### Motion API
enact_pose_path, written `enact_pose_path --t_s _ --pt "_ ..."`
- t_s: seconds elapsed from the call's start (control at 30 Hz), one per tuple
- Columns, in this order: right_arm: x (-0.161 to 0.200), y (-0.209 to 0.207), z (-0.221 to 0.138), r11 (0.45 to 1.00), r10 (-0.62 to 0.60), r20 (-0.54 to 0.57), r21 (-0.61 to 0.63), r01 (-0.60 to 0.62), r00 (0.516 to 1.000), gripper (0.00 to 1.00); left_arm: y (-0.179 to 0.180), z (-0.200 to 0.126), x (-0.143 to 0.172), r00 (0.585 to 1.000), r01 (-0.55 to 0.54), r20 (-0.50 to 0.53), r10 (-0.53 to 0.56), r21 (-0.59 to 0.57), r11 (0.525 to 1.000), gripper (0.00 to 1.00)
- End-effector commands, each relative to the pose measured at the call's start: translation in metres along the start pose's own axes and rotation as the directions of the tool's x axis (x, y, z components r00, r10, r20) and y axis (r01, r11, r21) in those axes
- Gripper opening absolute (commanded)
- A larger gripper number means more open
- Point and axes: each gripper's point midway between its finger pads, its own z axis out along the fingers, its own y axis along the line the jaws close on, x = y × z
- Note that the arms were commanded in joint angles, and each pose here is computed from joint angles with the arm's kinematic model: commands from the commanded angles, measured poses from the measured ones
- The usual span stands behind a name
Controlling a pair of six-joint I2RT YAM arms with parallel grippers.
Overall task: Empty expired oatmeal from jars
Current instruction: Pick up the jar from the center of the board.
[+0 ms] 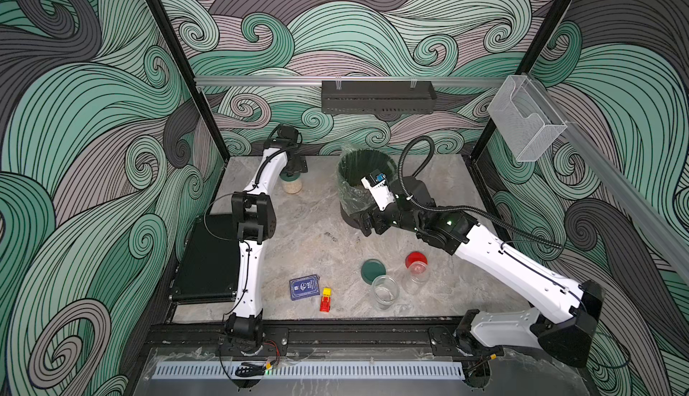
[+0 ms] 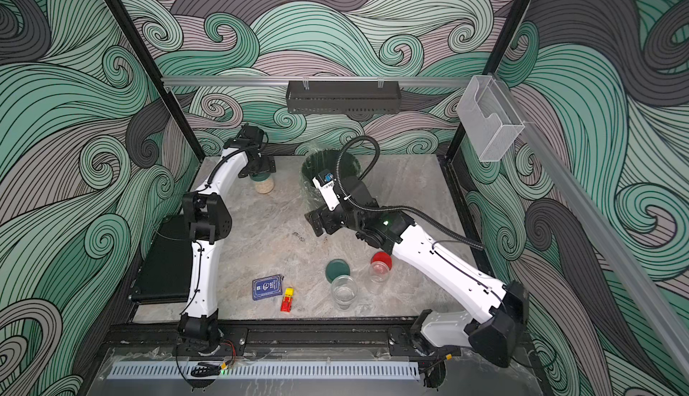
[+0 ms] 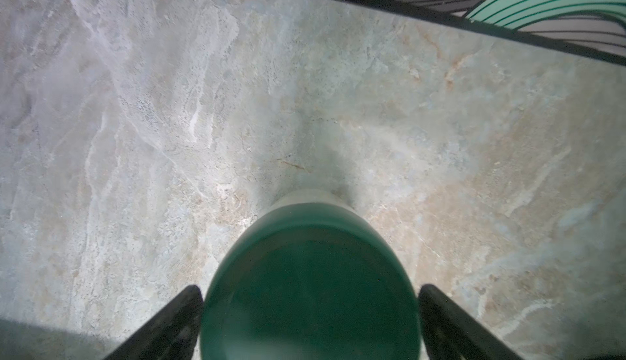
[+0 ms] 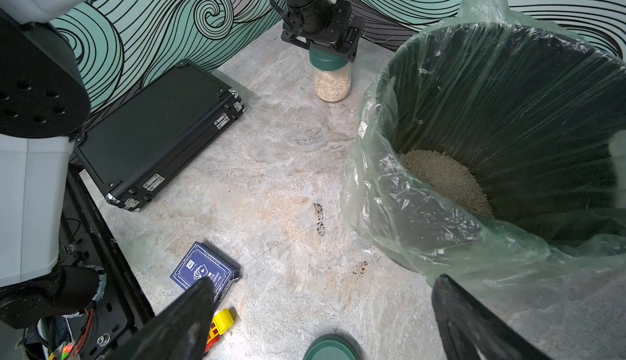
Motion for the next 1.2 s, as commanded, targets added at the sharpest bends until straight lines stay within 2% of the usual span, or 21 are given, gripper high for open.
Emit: enact_pose_path --t_s 0.0,0.37,0.53,0.6,0.87,1.17 --pt "-0.001 0.003 -0.004 1.0 0.011 0.017 -0.017 -0.011 1.0 0.99 -0.002 0.006 0.0 1.0 0.02 -0.003 -0.02 0.002 1.0 0.98" --pt "0.004 0.0 -0.001 1.0 0.009 0.009 -0.002 -0.009 1.0 0.99 -0.004 -0.001 0.003 0.999 0.032 -0.014 -0.031 0.018 0.999 0.73" --pt "0.009 0.007 -0.001 0.999 0.016 -0.004 -0.028 -0.016 1.0 0.99 0.001 -0.032 0.021 0.992 0.098 -0.083 -0.096 0.026 0.995 0.65" --pt "0.013 0.015 0.0 0.999 0.003 -0.007 -0.051 -0.003 1.0 0.99 -0.001 -0.043 0.034 0.989 0.114 -0.105 -0.108 0.047 0.992 0.59" --pt "0.027 0.027 0.001 0.998 0.009 -0.006 -0.055 -0.01 1.0 0.99 -0.011 -0.086 0.096 0.991 0.121 -0.078 -0.111 0.135 0.984 0.56" --pt "0.034 0.023 0.054 0.999 0.035 -0.004 0.0 -0.035 0.999 0.98 -0.038 -0.117 0.166 0.998 0.017 -0.062 -0.007 0.16 0.987 0.55"
